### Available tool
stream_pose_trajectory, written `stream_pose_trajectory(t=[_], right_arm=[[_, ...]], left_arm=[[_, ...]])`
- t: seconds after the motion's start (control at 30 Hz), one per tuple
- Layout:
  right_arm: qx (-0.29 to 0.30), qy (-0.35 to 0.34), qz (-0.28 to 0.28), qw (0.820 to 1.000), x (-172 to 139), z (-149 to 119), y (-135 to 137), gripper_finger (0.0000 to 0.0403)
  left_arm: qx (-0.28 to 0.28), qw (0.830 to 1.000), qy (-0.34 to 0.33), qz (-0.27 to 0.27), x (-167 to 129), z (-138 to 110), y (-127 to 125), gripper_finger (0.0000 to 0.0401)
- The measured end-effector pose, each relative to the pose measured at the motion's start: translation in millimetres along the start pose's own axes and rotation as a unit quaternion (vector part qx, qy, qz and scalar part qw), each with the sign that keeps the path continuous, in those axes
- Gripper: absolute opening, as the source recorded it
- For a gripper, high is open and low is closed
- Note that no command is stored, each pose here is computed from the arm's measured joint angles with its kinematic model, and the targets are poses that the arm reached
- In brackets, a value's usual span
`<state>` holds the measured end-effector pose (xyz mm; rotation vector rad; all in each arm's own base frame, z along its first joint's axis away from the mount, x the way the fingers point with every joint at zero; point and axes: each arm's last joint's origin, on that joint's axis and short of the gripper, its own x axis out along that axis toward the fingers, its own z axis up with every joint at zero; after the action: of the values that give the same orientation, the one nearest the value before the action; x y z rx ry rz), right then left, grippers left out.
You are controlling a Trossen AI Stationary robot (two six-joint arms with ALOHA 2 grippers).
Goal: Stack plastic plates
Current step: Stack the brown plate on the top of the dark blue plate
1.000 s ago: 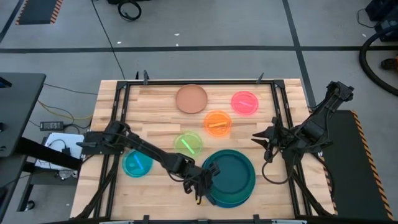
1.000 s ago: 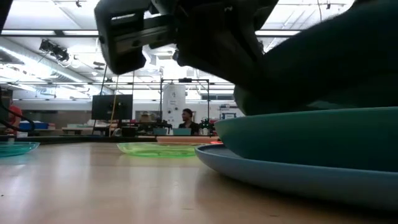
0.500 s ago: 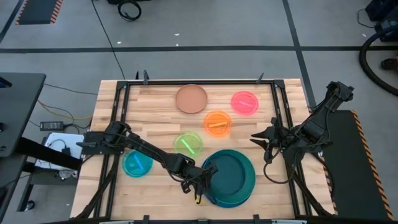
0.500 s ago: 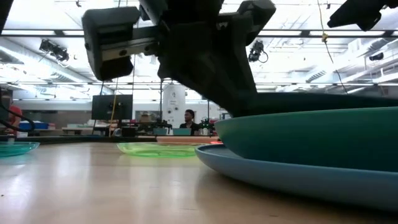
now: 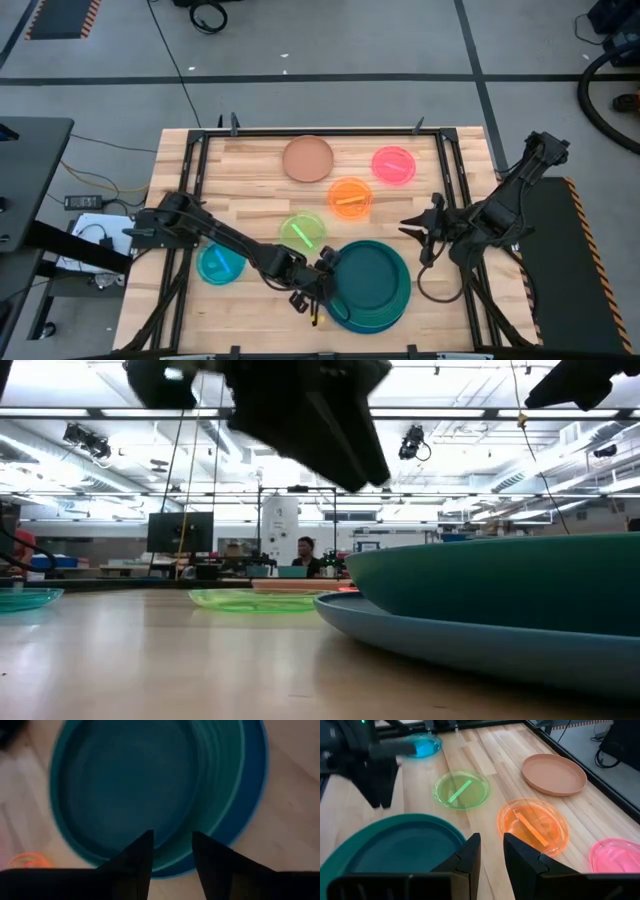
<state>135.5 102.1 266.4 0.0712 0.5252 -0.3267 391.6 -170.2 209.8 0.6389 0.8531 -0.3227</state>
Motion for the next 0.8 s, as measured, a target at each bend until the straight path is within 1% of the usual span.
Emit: stream_pose_trajectory(t=[0.1,0.27,0.43,0.67,0.8], right_arm=[[-0.015,0.015,-0.002,1.000,12.1,0.6,7.0,0.0093],[-0.031,0.039,0.006,0.999,35.4,7.2,10.6,0.0093],[-0.046,0.040,-0.004,0.998,51.7,14.3,7.3,0.0091],[-0.056,0.046,0.025,0.997,78.9,30.3,-6.1,0.0084],[-0.064,0.050,0.035,0.996,91.7,35.9,-14.8,0.0083]], left_arm=[[-0.017,1.000,-0.014,0.006,-12.1,-3.0,0.6,0.0142],[-0.049,0.998,-0.034,0.015,-19.0,-23.1,-1.8,0.0142],[-0.082,0.993,-0.071,0.038,-33.9,-44.7,-4.3,0.0142],[-0.142,0.978,-0.131,0.073,-58.1,-73.7,-5.4,0.0142],[-0.173,0.973,-0.124,0.091,-64.4,-90.9,-3.1,0.0142]])
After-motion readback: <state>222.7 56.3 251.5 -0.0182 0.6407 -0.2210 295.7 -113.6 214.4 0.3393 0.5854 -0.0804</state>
